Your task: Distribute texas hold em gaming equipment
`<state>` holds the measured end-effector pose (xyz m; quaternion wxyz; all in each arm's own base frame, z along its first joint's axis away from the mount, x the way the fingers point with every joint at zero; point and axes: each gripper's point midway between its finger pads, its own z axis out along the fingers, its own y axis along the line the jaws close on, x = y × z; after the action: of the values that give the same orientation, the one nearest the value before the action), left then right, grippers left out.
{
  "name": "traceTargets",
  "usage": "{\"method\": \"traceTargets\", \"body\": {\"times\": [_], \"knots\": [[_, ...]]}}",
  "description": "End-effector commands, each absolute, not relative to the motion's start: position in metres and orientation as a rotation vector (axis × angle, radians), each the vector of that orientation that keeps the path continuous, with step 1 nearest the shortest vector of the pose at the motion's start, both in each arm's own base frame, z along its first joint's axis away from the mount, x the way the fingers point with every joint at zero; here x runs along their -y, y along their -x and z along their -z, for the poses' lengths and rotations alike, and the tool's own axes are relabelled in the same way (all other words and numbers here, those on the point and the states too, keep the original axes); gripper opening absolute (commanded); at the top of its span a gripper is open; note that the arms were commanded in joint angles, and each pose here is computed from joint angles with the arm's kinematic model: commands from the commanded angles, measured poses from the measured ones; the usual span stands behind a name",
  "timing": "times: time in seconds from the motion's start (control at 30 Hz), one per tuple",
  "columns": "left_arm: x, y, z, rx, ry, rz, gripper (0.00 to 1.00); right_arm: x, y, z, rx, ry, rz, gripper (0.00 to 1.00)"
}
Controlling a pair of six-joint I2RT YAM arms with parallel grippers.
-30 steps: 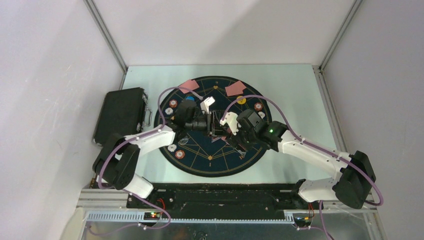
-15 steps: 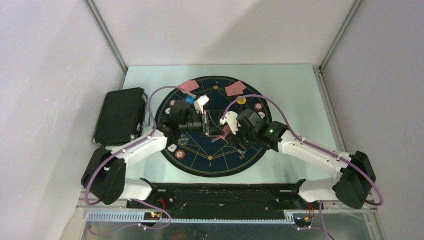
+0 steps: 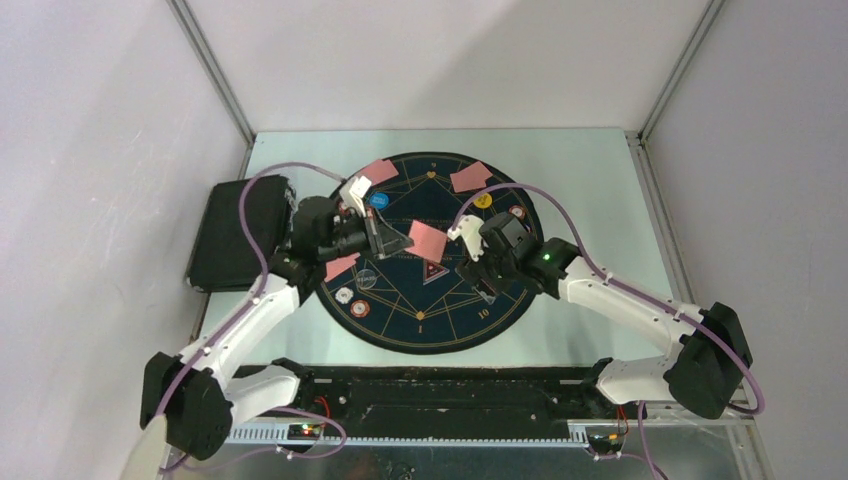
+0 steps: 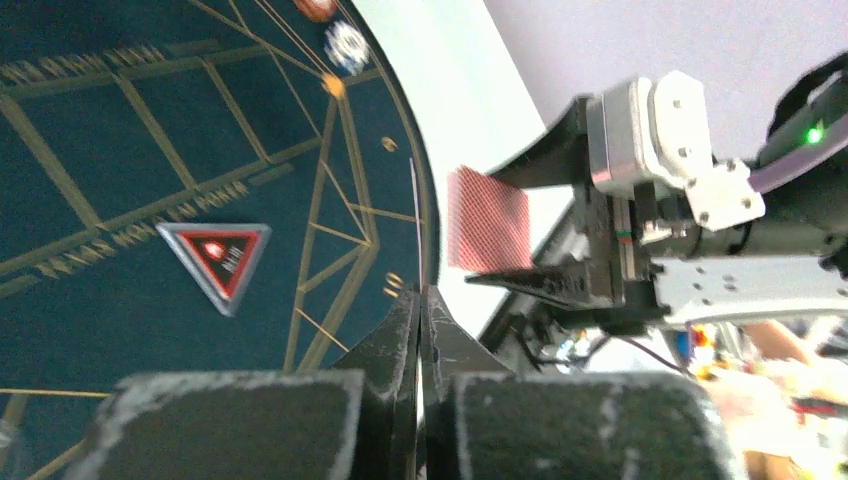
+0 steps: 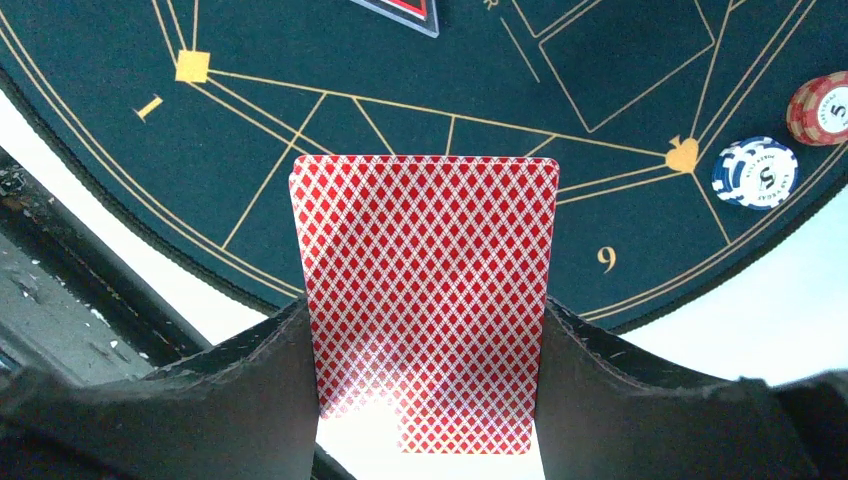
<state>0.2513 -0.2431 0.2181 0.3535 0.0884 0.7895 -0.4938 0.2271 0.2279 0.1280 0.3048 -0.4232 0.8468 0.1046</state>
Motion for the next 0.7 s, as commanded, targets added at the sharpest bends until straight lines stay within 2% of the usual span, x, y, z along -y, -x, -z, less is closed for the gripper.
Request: {"method": "traceTargets", "body": {"times": [0.0, 0.2, 0.23, 0.27, 0.33, 0.47, 0.6, 0.67], "knots": [[0.212, -0.292, -0.263, -1.833, -0.440, 0.931, 0.00, -0.234, -0.242, -0.156, -2.173, 1.039, -0.303, 0.00], [0.177, -0.360, -0.370, -1.414, -0.759, 0.288, 0.00, -0.228, -0.251, -0.157, -2.185, 0.988, -0.279, 0.00], [0.178, -0.367, -0.360, -1.434, -0.850, 0.238, 0.00, -0.229, -0.252, -0.157, -2.177, 0.984, -0.294, 0.00], [0.176, -0.372, -0.385, -1.344, -0.943, 0.132, 0.00, -0.230, -0.253, -0.156, -2.175, 0.987, -0.296, 0.00], [0.171, -0.381, -0.386, -1.330, -1.050, 0.018, 0.00, -0.225, -0.262, -0.153, -2.186, 0.952, -0.247, 0.00], [0.152, -0.392, -0.336, -1.249, -1.271, -0.258, 0.00, -0.218, -0.272, -0.148, -2.234, 0.906, -0.188, 0.00], [0.134, -0.392, -0.274, -1.112, -1.345, -0.502, 0.00, -0.213, -0.282, -0.147, -2.282, 0.880, -0.148, 0.00], [0.130, -0.389, -0.258, -1.053, -1.309, -0.546, 0.00, -0.209, -0.286, -0.146, -2.313, 0.873, -0.120, 0.00]]}}
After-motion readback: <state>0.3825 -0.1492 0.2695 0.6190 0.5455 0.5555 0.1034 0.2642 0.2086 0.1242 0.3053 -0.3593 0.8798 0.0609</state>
